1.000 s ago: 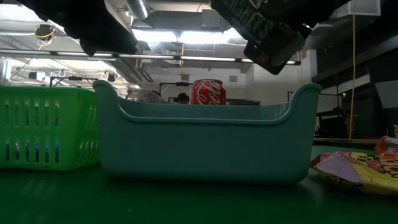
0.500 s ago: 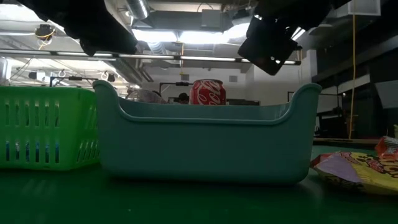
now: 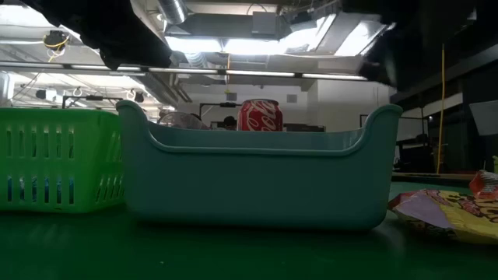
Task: Sort candy
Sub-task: Put the red candy into the center orange bin
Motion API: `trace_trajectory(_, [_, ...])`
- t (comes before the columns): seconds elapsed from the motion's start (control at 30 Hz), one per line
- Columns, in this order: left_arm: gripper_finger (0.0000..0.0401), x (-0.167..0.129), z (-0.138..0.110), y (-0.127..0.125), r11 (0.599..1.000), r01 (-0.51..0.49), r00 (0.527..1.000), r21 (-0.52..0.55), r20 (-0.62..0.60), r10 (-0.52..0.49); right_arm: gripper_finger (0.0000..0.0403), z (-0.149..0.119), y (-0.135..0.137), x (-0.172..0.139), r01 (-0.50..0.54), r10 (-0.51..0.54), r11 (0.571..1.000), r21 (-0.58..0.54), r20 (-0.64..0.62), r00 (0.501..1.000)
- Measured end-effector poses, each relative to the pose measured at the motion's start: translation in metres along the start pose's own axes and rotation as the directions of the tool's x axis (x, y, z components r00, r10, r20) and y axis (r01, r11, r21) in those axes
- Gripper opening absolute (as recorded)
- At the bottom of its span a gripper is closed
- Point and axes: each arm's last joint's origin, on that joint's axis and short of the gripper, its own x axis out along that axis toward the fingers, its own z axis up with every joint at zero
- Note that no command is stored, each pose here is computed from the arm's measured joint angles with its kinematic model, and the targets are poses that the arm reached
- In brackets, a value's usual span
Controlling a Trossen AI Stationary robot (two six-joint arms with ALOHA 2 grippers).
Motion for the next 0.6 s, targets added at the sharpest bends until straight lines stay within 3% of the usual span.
trace_trajectory(0.13, [0.0121, 0.000, 0.000, 0.000, 1.000, 0.000, 1.000, 0.000, 0.000, 0.000, 0.0193, -0.022, -0.001, -0.021, 0.196, -0.194, 0.980, 0.015, -0.099, 0.976])
trace_trajectory(0.27, [0.0121, 0.000, 0.000, 0.000, 1.000, 0.000, 1.000, -0.001, 0.001, 0.000, 0.0193, -0.045, -0.004, -0.028, 0.462, -0.445, 0.886, 0.033, -0.211, 0.870])
trace_trajectory(0.33, [0.0121, 0.000, 0.000, 0.000, 1.000, 0.001, 1.000, -0.001, 0.002, -0.001, 0.0193, -0.054, -0.004, -0.029, 0.539, -0.509, 0.840, 0.056, -0.262, 0.820])
trace_trajectory(0.43, [0.0121, 0.000, 0.000, 0.000, 1.000, 0.001, 1.000, -0.002, 0.002, -0.001, 0.0193, -0.062, -0.003, -0.026, 0.575, -0.530, 0.814, 0.084, -0.297, 0.794])
trace_trajectory(0.6, [0.0121, 0.000, 0.000, 0.000, 1.000, 0.000, 1.000, -0.003, 0.002, 0.000, 0.0193, -0.079, -0.005, -0.013, 0.561, -0.510, 0.822, 0.092, -0.320, 0.799])
